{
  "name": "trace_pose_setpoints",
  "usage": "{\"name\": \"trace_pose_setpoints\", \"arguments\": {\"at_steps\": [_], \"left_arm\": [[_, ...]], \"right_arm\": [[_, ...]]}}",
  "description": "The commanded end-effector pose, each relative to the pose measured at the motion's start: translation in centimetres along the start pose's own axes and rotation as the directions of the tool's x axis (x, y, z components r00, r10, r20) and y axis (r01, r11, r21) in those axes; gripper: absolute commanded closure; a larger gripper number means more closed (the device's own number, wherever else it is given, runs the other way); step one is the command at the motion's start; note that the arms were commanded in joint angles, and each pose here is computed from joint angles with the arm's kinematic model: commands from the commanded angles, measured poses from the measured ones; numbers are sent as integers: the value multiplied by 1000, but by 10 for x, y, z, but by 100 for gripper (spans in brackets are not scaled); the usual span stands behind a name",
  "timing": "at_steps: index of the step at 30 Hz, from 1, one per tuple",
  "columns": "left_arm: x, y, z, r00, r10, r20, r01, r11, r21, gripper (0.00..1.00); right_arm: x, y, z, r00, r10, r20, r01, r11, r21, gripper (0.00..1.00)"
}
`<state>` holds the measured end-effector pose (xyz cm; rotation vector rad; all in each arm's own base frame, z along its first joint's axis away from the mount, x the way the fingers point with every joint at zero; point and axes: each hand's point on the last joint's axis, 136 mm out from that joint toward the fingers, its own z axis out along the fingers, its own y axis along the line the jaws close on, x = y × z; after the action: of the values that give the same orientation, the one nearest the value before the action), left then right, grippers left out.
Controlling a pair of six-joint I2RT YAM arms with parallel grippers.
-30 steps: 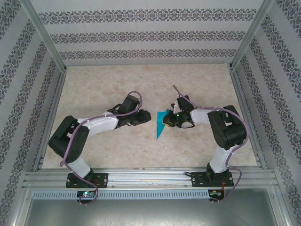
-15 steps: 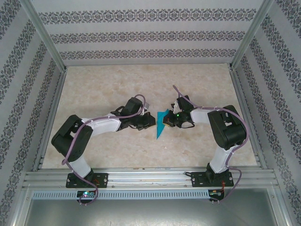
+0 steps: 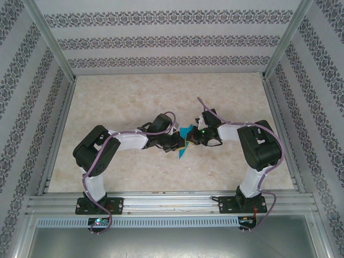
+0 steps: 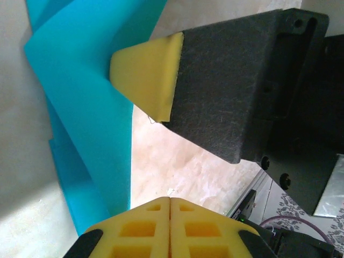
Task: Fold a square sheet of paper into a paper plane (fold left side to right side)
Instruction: Fold the wing for the fifth time at the center of the table.
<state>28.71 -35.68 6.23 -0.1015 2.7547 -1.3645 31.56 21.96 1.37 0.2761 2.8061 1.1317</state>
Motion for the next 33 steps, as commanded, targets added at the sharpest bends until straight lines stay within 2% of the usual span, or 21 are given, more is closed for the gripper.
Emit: {"name": "trace_pose_setpoints", "arguments": {"at_steps": [1,12,33], "left_arm": [[4,-5,7,1000,5,-28,-5,1000,5,92],[14,12,15,997,-21,-70,18,999,-40,92],[24,40,22,995,-56,-87,47,993,-105,93]], "right_arm": [[31,-47,11,993,87,-83,-72,983,171,100],[33,-50,11,992,88,-90,-71,981,181,100],[33,-51,10,992,86,-97,-66,979,193,100]]}}
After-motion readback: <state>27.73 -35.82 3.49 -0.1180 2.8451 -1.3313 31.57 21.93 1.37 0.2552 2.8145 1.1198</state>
